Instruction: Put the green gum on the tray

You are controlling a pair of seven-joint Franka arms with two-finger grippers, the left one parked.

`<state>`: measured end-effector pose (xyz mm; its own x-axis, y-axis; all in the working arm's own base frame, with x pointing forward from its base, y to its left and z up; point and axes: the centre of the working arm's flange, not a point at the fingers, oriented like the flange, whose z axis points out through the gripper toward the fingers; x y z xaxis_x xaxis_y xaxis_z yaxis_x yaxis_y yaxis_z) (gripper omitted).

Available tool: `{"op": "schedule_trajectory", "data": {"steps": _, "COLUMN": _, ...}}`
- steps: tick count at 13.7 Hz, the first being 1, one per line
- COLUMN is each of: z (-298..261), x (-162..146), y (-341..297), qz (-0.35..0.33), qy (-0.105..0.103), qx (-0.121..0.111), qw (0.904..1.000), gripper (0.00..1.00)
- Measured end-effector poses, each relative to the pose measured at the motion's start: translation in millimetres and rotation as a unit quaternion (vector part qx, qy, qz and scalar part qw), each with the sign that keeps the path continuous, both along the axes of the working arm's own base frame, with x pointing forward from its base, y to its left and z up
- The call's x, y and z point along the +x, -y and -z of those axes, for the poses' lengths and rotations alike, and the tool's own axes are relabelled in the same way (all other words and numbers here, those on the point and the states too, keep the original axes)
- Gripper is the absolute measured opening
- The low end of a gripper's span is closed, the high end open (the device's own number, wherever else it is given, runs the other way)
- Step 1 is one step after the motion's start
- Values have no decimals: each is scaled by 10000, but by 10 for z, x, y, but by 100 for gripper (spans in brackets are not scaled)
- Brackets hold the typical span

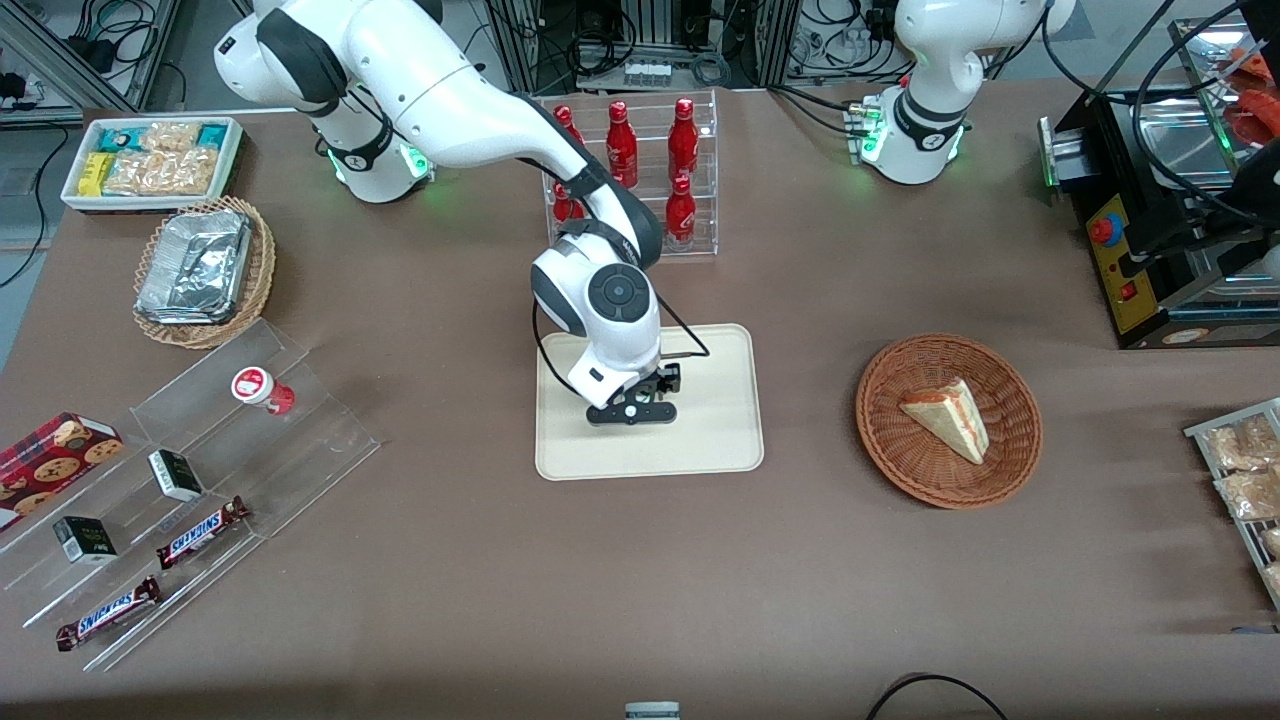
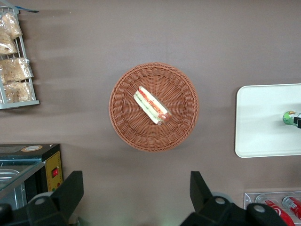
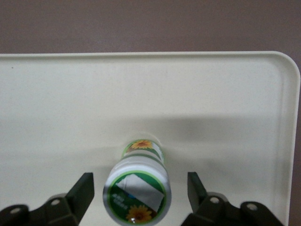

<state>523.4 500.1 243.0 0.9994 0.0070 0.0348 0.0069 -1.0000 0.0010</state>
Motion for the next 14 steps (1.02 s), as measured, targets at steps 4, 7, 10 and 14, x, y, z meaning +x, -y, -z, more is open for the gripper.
{"op": "schedule_trajectory", "data": {"steps": 4, "z": -21, "x": -16, "y": -34, "qz": -75, "qy": 55, "qx": -26, "qw": 10000, "gripper": 100}}
{"op": "schedule_trajectory", "data": {"steps": 7, "z": -91, "x": 23, "y": -44, "qz": -194, "qy": 191, "qx": -71, "qw": 9996, "gripper": 100}}
{"op": "schedule_trajectory", "data": {"steps": 10, "z": -232, "x": 86, "y": 11, "qz": -535, "qy": 228, "qx": -126, "qw": 9982, "gripper": 100}}
{"op": "schedule_trajectory", "data": {"steps": 14, "z": -770, "x": 217, "y": 230, "qz": -639, "qy": 194, "qx": -157, "qw": 9976, "gripper": 100}}
